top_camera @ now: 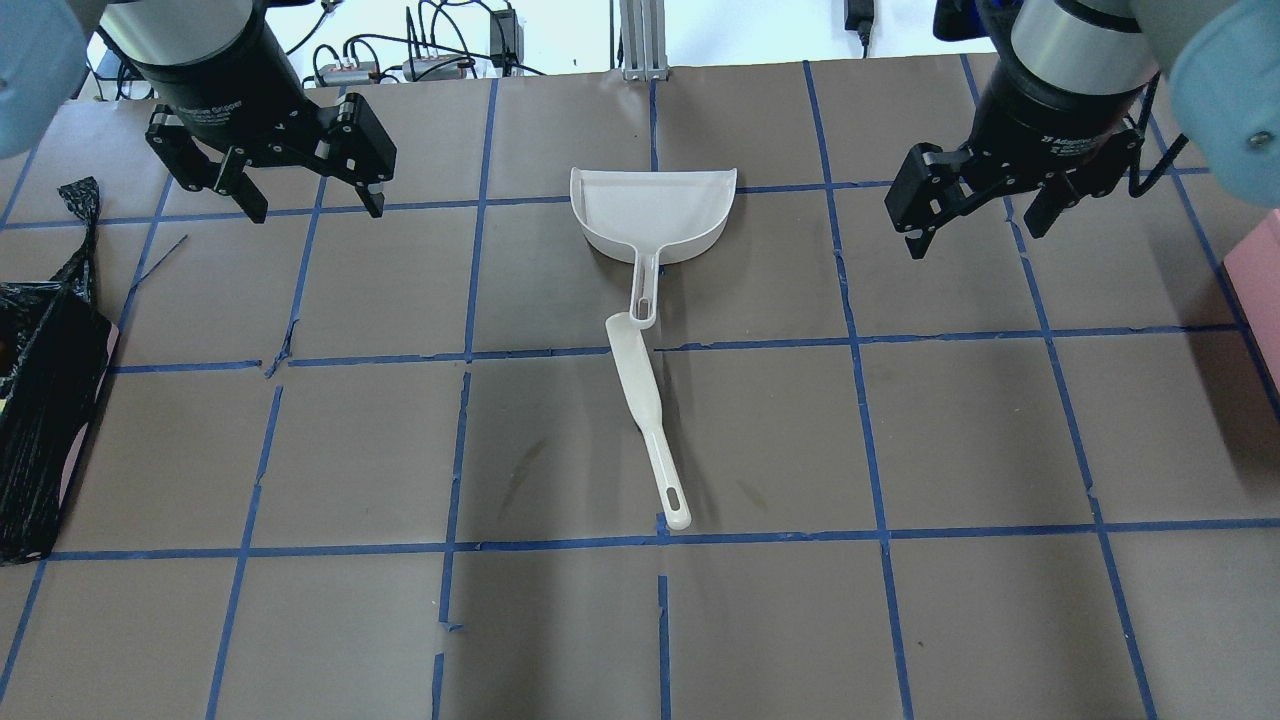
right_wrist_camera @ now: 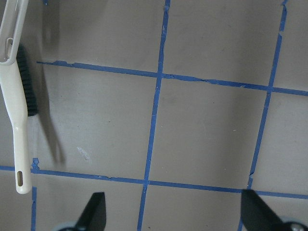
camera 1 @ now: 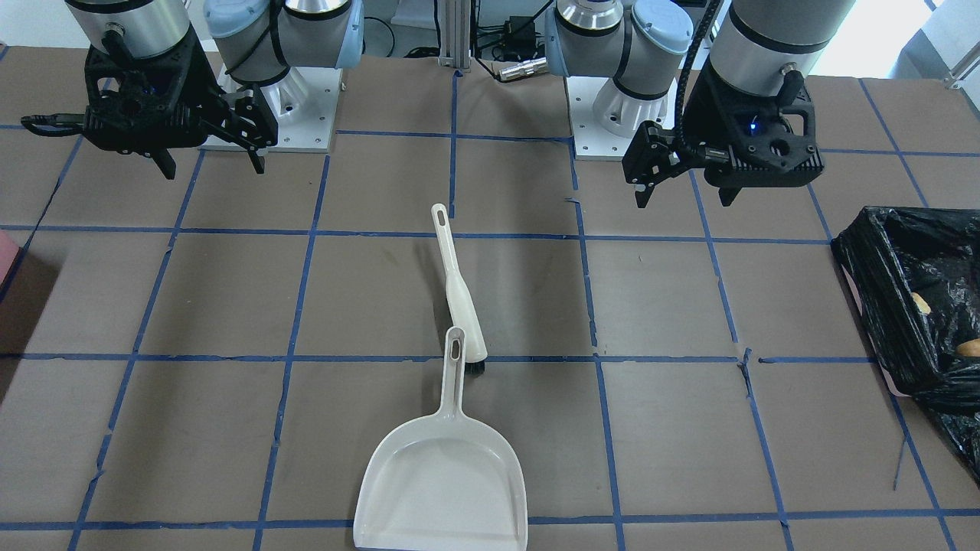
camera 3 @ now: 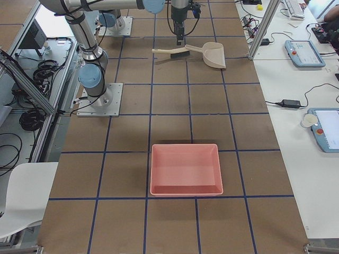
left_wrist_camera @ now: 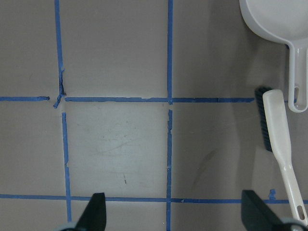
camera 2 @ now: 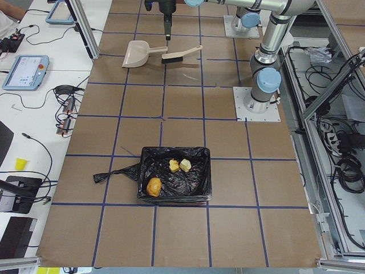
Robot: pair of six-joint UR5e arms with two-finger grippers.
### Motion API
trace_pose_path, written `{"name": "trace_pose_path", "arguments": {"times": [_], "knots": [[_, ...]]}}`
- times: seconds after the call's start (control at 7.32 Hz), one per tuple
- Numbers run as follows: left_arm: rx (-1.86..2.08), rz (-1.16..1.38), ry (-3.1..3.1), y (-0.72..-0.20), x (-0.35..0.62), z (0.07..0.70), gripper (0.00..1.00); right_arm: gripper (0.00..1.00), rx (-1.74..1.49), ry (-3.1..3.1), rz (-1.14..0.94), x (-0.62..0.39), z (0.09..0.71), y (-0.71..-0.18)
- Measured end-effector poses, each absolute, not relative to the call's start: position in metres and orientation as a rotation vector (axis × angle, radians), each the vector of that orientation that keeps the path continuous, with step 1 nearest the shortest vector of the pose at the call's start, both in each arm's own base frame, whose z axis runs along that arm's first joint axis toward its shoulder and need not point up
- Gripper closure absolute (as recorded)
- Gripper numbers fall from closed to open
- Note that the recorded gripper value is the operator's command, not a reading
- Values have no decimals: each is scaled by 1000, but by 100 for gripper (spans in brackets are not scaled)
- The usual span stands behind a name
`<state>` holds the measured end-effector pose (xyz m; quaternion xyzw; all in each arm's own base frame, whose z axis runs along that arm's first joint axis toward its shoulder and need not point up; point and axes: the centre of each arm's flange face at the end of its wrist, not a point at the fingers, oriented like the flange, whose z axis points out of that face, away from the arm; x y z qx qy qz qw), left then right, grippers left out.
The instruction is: Sweep and dump trash in nearest bin
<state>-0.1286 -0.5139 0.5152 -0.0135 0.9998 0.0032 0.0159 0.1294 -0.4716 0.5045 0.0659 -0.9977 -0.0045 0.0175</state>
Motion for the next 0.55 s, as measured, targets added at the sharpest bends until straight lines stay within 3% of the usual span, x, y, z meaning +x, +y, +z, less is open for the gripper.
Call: {"name": "trace_pose_path", "arguments": {"times": [0.55], "knots": [[-43, 9, 3106, -514, -128, 515, 0, 0, 204, -3100, -12, 129, 504, -473]]}}
